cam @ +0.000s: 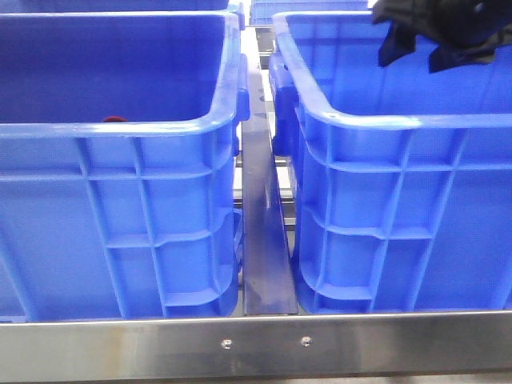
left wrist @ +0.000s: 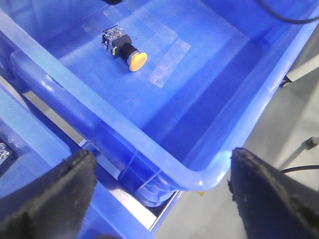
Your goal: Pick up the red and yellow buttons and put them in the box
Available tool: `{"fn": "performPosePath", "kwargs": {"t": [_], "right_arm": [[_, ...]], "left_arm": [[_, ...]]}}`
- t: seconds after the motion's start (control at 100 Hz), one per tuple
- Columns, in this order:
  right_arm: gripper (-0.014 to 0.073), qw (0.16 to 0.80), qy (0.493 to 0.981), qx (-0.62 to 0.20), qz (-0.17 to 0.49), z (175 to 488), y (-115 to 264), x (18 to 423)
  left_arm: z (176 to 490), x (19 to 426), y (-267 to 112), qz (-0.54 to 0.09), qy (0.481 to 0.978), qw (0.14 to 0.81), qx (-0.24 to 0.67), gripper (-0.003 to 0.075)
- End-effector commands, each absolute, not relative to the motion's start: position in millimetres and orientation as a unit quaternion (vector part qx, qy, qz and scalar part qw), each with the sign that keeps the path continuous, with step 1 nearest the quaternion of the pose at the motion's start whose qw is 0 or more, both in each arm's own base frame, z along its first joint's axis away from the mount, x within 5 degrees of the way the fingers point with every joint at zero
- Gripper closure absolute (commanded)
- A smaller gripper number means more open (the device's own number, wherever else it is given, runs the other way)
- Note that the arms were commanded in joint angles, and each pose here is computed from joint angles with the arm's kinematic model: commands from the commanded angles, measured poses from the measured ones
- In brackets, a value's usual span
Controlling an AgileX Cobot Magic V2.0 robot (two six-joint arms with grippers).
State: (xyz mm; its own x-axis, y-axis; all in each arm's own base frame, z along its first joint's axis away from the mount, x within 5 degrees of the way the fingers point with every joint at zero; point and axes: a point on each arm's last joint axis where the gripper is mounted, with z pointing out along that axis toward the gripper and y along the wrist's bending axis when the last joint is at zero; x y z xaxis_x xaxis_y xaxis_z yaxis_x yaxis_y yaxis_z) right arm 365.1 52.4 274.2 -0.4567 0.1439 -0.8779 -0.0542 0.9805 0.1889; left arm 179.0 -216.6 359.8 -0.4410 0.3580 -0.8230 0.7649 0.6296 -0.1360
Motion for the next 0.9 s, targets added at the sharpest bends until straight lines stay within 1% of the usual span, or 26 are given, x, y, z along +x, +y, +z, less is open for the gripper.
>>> {"fn": "performPosePath", "kwargs": {"t": [0.0,0.09,0.19,0.3,0.35,0.5,0.57,0.71,0.81,0.89], "right_arm": [[0.0089,0.567,0.819,0.027,0.087,307.4,46.1,346.7],[0.0089,0.575,0.813,0.029,0.085,312.9,42.8,327.1],[0.0089,0.585,0.806,0.029,0.087,320.0,39.7,305.0],[0.0089,0.591,0.801,0.029,0.089,324.0,37.4,287.3],[0.0089,0.594,0.799,0.028,0.09,325.6,37.0,282.5],[0.0089,0.598,0.796,0.027,0.092,328.9,36.6,278.1],[0.0089,0.597,0.796,0.027,0.093,328.7,36.8,278.0],[0.0089,0.596,0.797,0.026,0.093,328.6,36.9,278.0],[0.0089,0.597,0.797,0.026,0.093,328.6,36.9,278.0],[0.0089,0.597,0.797,0.026,0.093,328.6,36.9,278.0]], "left_arm": [[383.8,180.7,-209.5,-0.278,0.788,0.449,0.317,0.0188],[387.0,188.3,-197.9,-0.272,0.798,0.452,0.291,0.0188],[390.1,202.9,-179.7,-0.267,0.828,0.438,0.226,0.0188],[385.9,221.0,-156.3,-0.253,0.869,0.4,0.144,0.0188],[381.8,228.5,-147.4,-0.239,0.887,0.375,0.123,0.0188],[361.7,255.9,-130.4,-0.193,0.929,0.304,0.086,0.0188],[351.6,270.8,-125.3,-0.169,0.94,0.287,0.072,0.0188],[330.8,298.2,-120.2,-0.122,0.954,0.267,0.055,0.0188],[317.1,314.2,-121.9,-0.11,0.961,0.248,0.052,0.0188],[307.9,327.5,-125.6,-0.104,0.96,0.253,0.054,0.0188]]}}
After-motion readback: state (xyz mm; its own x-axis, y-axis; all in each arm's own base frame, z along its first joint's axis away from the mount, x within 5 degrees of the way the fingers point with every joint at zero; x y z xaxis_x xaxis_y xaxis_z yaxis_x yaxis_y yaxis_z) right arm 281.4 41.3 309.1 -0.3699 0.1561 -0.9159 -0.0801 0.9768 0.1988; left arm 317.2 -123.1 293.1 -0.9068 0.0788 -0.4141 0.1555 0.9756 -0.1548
